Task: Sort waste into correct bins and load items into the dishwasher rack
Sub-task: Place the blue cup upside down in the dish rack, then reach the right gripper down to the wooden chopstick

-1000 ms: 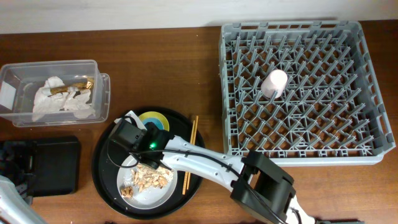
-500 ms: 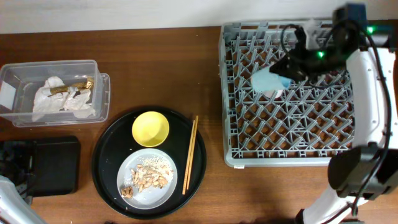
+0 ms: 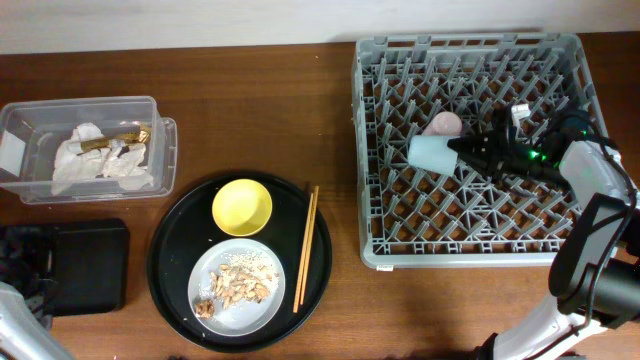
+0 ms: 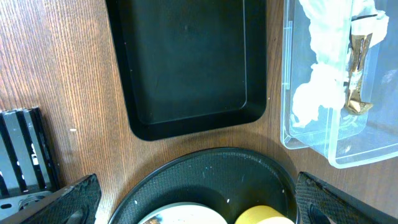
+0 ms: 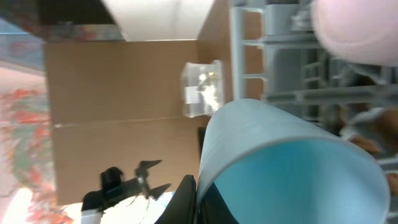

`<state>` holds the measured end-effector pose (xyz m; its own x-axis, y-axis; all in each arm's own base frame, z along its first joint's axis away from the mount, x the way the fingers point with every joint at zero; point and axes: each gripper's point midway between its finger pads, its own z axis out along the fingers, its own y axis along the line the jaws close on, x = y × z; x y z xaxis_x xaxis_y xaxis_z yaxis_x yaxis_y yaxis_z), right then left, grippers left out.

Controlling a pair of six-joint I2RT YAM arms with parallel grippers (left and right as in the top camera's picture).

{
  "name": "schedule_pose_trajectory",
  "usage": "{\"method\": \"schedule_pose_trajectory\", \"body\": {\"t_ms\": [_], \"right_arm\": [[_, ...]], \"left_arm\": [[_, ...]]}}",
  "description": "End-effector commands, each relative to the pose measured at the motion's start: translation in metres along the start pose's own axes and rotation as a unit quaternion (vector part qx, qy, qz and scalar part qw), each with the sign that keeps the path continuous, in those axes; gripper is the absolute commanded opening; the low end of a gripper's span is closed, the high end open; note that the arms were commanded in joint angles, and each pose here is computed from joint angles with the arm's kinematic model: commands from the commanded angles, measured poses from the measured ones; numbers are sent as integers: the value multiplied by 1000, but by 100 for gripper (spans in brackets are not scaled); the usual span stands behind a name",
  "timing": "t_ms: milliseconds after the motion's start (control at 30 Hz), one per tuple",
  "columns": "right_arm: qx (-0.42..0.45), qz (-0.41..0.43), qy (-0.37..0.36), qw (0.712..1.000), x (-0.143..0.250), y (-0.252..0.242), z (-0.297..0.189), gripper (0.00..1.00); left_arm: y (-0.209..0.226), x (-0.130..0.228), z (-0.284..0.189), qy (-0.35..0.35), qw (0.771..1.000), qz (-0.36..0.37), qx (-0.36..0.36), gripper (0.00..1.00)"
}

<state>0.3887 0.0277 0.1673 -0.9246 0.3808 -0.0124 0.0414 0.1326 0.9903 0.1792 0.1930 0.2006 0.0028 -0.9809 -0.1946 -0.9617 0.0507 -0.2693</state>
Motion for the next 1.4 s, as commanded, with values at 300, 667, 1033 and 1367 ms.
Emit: {"method": "schedule_pose_trajectory", "body": {"t_ms": [300, 667, 1033, 1367], "right_arm": [[121, 81, -11, 989, -4, -64, -1, 4], [394, -90, -144, 903, 7, 94, -88, 21], [592, -203, 110, 772, 177, 7, 169, 35], [616, -141, 188, 752, 203, -108, 227, 32]], "left_arm": [[-1, -1, -2, -5, 1000, -4, 1, 99], [0, -1, -2, -5, 1000, -4, 1, 99], [0, -1, -2, -5, 1000, -4, 1, 99], [-1, -1, -2, -5, 1000, -4, 1, 99]]}}
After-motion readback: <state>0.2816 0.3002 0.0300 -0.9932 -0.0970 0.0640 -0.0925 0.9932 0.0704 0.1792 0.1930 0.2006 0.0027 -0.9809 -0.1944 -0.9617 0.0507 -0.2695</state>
